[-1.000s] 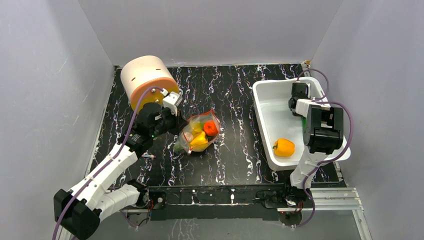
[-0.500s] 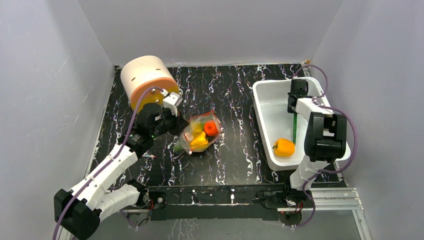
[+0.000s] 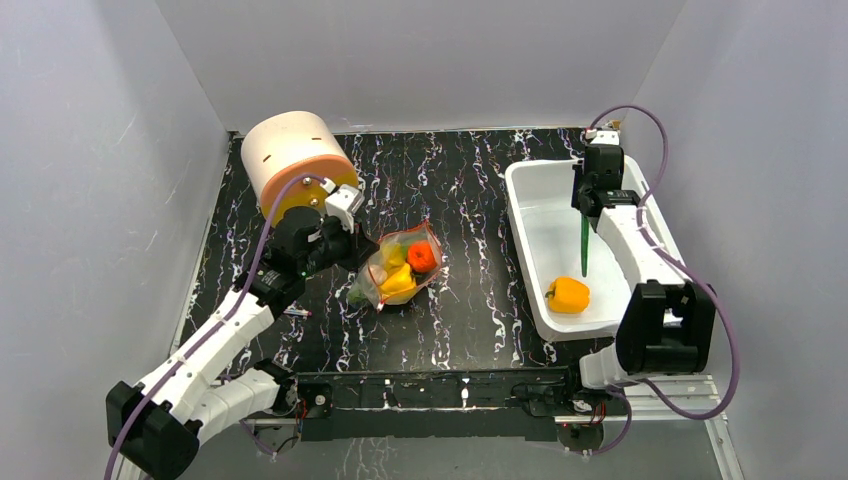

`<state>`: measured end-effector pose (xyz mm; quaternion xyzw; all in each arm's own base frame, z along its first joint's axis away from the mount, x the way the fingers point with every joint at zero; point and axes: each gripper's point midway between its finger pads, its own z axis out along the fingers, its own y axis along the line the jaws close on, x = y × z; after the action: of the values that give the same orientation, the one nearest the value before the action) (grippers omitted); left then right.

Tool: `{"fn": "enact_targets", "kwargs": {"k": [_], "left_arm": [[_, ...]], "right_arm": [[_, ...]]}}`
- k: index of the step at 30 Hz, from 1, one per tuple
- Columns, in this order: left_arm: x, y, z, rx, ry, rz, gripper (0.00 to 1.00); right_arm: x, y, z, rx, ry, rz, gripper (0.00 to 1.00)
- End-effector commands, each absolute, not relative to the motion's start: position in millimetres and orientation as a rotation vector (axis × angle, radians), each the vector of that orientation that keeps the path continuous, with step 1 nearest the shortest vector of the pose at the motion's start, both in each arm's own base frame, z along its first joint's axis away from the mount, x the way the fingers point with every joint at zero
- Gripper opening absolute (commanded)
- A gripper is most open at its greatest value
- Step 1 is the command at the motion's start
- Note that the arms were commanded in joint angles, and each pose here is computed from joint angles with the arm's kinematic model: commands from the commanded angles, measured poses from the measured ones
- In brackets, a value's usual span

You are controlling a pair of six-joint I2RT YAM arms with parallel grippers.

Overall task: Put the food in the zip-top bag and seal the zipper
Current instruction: Place the fake vegetable in the zipper food storage bag.

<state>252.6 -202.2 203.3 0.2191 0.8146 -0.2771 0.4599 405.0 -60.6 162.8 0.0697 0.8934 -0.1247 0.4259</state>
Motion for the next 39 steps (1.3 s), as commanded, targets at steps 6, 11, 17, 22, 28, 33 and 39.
{"fn": "enact_targets", "kwargs": {"k": [6, 11, 17, 22, 28, 33, 39], "left_arm": [[252.2, -210.7, 231.5, 0.543, 1.927, -0.741, 0.0], [252.7, -215.5, 243.1, 0.52, 1.923, -0.78, 0.0], [251.3, -213.8, 246.2, 0.487, 1.929, -0.789, 0.0], [250.7, -214.3, 255.6, 0.456, 1.928, -0.808, 0.0], [246.9, -222.4, 269.6, 0.451, 1.912, -0.879, 0.0], [243.1, -228.8, 278.2, 0.436, 1.886, -0.947, 0.0], [241.5, -233.5, 282.5, 0.416, 1.88, -0.997, 0.0]], "right_arm": [[402.5, -7.5, 244.8, 0.051, 2.034, -0.136, 0.13], [396.7, 32.3, 265.9, -0.022, 1.962, -0.038, 0.13], [385.8, 72.8, 313.5, -0.108, 1.843, 0.092, 0.13], [368.6, 118.3, 348.6, -0.227, 1.765, 0.301, 0.13], [333.7, 164.5, 390.0, -0.429, 1.562, 0.506, 0.13], [296.0, 184.9, 419.0, -0.509, 1.366, 0.67, 0.12], [255.7, 200.6, 451.3, -0.525, 1.125, 0.873, 0.11]]}}
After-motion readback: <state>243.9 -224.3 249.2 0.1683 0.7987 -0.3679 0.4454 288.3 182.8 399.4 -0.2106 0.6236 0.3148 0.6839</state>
